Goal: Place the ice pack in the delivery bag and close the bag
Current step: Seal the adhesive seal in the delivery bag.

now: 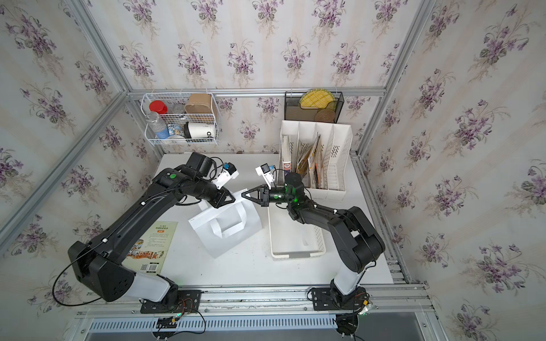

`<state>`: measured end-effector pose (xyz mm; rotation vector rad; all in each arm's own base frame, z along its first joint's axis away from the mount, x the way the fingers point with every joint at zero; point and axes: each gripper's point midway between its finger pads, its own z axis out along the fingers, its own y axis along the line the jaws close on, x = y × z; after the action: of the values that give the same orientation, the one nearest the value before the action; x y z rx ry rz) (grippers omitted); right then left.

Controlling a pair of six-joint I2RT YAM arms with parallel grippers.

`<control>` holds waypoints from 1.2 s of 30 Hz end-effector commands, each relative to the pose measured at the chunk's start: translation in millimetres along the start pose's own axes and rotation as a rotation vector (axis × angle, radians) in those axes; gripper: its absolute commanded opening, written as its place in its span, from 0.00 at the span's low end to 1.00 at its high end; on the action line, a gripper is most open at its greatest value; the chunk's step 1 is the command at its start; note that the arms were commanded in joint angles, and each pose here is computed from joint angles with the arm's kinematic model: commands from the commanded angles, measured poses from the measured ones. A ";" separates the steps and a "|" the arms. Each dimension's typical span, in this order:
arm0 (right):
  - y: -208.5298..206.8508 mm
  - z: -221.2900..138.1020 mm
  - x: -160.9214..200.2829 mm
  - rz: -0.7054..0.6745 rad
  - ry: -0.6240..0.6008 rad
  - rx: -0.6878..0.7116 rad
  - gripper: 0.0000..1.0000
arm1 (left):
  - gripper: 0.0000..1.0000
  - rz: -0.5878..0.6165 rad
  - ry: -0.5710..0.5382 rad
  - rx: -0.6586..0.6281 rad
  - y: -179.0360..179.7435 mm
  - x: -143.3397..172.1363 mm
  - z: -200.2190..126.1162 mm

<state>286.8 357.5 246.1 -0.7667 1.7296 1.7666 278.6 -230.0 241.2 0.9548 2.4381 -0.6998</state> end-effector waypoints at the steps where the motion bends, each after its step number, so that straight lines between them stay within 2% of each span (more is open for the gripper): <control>1: 2.7 2.1 -5.2 -0.025 -0.005 -0.008 0.01 | 0.04 0.013 -0.007 0.060 -11.7 0.1 -2.2; 4: 1.9 1.5 -5.9 -0.037 -0.009 0.006 0.16 | 0.00 0.012 -0.011 0.055 -12.3 0.3 -4.7; 7: 0.4 0.8 -3.1 -0.052 0.003 0.020 0.28 | 0.01 0.007 -0.012 0.046 -11.9 0.7 -6.9; 11: -5.7 -0.2 5.1 -0.051 0.026 0.039 0.37 | 0.06 -0.010 -0.006 0.003 -4.8 2.0 -7.2; 13: -6.8 -0.4 8.1 -0.051 0.030 0.036 0.37 | 0.07 -0.017 -0.004 -0.006 -3.3 2.6 -7.3; 16: -10.7 0.3 10.1 -0.048 0.031 0.037 0.35 | 0.08 -0.025 -0.004 0.001 -4.5 3.2 -7.4; 20: -12.8 1.5 11.2 -0.043 0.027 0.022 0.28 | 0.10 -0.034 -0.004 0.019 -7.5 3.2 -6.9; 24: -10.9 3.4 7.6 -0.043 0.014 -0.001 0.09 | 0.14 -0.040 -0.001 0.022 -9.0 4.8 -8.7; 26: -9.1 4.3 4.6 -0.050 0.006 -0.012 0.00 | 0.22 -0.041 -0.005 0.010 -8.8 5.8 -12.2; 29: -11.3 4.8 3.4 -0.049 0.003 -0.006 0.00 | 0.37 -0.041 -0.010 -0.039 -5.7 11.0 -21.8; 31: -12.6 5.4 3.3 -0.046 0.003 -0.005 0.00 | 0.43 -0.045 -0.006 -0.123 5.6 18.0 -27.4; 33: -13.2 5.9 3.2 -0.045 0.002 -0.006 0.00 | 0.44 -0.066 0.008 -0.181 15.1 24.8 -29.1; 36: -13.1 6.1 2.5 -0.042 0.002 -0.006 0.00 | 0.45 -0.082 0.035 -0.178 15.2 35.1 -25.5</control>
<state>292.8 363.1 228.6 -0.8020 1.7253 1.7437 261.9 -198.1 245.5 0.8438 2.4844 -0.5497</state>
